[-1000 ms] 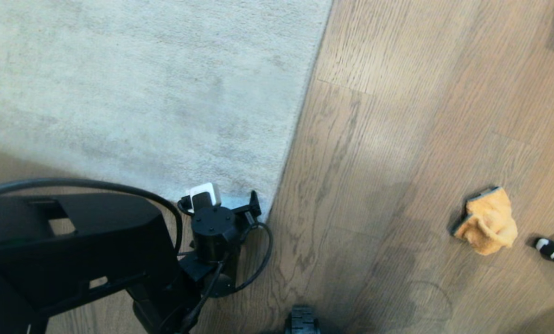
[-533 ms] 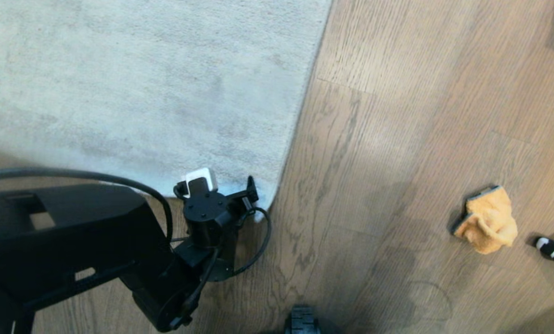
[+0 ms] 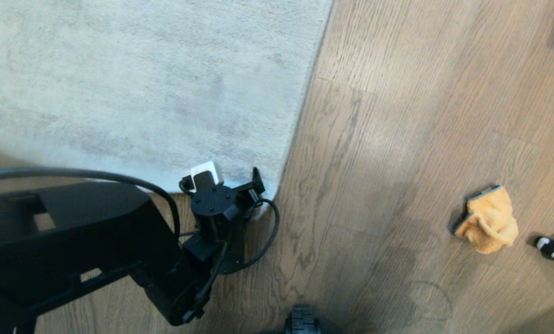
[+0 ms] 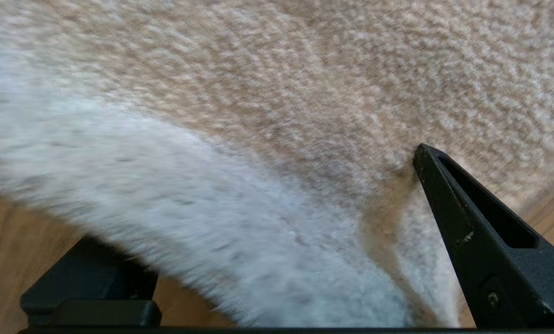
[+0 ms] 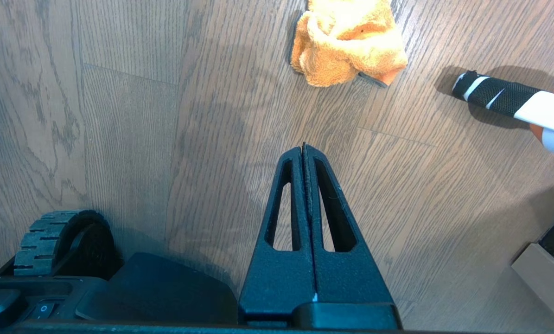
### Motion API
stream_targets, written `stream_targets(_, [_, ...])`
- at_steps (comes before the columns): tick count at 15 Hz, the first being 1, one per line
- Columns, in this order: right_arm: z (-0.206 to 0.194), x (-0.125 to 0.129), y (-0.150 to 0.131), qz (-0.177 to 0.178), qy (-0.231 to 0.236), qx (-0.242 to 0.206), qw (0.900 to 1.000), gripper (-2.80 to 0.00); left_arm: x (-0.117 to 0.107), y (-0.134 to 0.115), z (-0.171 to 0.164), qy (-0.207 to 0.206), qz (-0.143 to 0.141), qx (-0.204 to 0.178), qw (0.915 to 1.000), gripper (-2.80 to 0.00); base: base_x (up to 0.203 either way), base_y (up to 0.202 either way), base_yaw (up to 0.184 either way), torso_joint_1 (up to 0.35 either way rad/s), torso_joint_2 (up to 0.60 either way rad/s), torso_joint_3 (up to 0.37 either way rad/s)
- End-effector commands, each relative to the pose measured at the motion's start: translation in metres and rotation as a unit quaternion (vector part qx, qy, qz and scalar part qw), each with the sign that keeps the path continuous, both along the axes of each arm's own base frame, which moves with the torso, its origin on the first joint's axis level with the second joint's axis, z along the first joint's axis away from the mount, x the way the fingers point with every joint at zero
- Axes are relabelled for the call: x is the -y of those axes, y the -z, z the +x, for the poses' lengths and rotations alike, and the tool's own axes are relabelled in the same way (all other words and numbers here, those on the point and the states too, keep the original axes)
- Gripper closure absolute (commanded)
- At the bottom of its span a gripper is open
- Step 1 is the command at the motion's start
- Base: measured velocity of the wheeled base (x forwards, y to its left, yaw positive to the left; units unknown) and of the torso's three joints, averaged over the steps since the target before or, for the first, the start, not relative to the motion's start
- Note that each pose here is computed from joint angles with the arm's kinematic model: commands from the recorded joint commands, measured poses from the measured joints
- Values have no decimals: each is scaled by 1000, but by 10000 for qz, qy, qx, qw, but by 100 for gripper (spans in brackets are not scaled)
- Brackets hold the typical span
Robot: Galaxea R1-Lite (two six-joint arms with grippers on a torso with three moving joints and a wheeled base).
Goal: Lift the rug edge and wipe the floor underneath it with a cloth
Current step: Lift up the carpet
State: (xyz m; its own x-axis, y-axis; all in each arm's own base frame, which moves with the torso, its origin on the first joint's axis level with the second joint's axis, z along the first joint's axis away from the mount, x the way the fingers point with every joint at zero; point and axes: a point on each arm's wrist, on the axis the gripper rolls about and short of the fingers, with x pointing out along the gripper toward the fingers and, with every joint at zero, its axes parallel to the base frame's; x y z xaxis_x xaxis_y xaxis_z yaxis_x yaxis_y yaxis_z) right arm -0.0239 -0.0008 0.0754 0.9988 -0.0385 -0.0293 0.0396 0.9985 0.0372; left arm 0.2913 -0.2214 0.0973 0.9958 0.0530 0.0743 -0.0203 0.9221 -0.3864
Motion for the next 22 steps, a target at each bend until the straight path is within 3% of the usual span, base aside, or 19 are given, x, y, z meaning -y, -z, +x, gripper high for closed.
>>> stream_targets(1, [0,0,0,0,-1,1,10000,0,4,-6,1,76,-196,250,9995,-280,0,0,0,0,0,0])
stream_targets(3, [0,0,0,0,-1,2,10000,0,4,-8,0,75,-202,265,9994,-280,0,0,0,0,0,0])
stream_targets(4, [0,0,0,0,-1,1,10000,0,4,-9,0,75,-212,277,9994,0,0,0,0,0,0,0])
stream_targets(15, [0,0,0,0,-1,1,10000,0,-4,-32,-20,162,-304,423,9985,0,0,0,0,0,0,0])
stream_targets(19, [0,0,0,0,-1,1,10000,0,-16,-48,-32,117,-93,513,9986,0,0,0,0,0,0,0])
stream_targets(22, [0,0,0,0,-1,1,10000,0,-29,-58,-45,34,343,529,9980,0,0,0,0,0,0,0])
